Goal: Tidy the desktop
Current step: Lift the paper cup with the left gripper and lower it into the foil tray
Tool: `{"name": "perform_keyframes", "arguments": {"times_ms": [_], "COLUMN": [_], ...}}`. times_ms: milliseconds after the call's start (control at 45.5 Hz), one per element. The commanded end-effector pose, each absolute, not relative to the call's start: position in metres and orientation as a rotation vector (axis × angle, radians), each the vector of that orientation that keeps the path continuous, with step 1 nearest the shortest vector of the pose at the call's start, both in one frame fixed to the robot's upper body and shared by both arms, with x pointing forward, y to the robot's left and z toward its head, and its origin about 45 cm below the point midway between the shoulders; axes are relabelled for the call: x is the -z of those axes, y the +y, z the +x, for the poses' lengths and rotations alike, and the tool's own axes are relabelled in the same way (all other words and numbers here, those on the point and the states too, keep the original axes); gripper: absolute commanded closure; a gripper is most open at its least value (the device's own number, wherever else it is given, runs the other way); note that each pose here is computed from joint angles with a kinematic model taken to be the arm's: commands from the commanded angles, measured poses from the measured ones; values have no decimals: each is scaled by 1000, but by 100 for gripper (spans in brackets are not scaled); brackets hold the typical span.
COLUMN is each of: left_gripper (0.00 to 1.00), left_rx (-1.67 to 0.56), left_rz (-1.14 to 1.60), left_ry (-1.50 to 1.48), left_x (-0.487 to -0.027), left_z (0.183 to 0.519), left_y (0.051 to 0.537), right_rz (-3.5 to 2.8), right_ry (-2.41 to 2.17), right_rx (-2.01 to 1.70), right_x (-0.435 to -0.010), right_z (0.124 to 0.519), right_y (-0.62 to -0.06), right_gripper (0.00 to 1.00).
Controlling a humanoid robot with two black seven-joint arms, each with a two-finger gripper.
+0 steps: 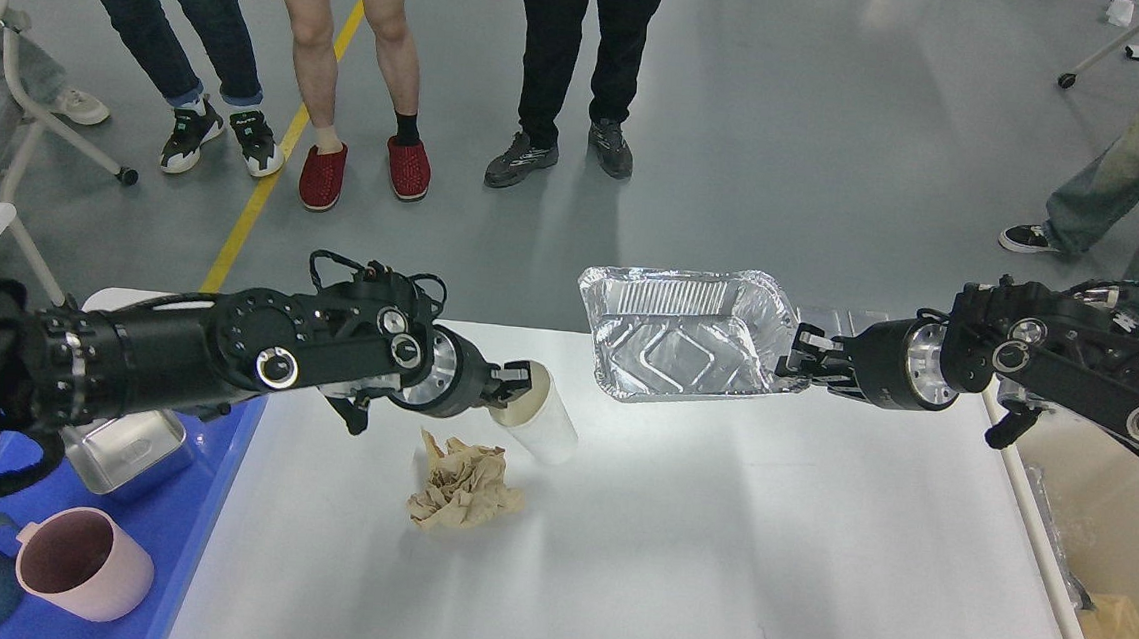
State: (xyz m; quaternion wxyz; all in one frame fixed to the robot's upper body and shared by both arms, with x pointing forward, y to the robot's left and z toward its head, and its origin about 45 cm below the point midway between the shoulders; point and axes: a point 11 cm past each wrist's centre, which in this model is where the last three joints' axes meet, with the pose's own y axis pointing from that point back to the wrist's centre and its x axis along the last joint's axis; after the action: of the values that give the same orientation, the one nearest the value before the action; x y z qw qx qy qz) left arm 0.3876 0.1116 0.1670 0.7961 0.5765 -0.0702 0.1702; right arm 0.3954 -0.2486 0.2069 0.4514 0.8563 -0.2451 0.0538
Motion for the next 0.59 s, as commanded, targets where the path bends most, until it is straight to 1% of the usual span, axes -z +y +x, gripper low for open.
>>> {"name": "perform_keyframes", "arguments": {"times_ms": [0,176,329,571], "left_gripper": [98,98,98,97], "left_rx": [-366,-348,-333,-349], "left_rz": [1235,1258,1310,1304], "left_ry": [-191,-223,-242,-380], "left_x": [-216,-277,-312,-391], "left_z": [397,396,389,396], "left_y": [123,150,181,190], "right_rz": [2115,2119,2117,2117], "right_ry": [-610,-600,-606,-606], "right_rx": [-130,-122,-123,-122], "right_x": [-207,-202,-202,-201], "right_z": [395,393,393,393], "right_y": [-251,-248,-248,-248], "right_gripper": [100,100,100,100]}}
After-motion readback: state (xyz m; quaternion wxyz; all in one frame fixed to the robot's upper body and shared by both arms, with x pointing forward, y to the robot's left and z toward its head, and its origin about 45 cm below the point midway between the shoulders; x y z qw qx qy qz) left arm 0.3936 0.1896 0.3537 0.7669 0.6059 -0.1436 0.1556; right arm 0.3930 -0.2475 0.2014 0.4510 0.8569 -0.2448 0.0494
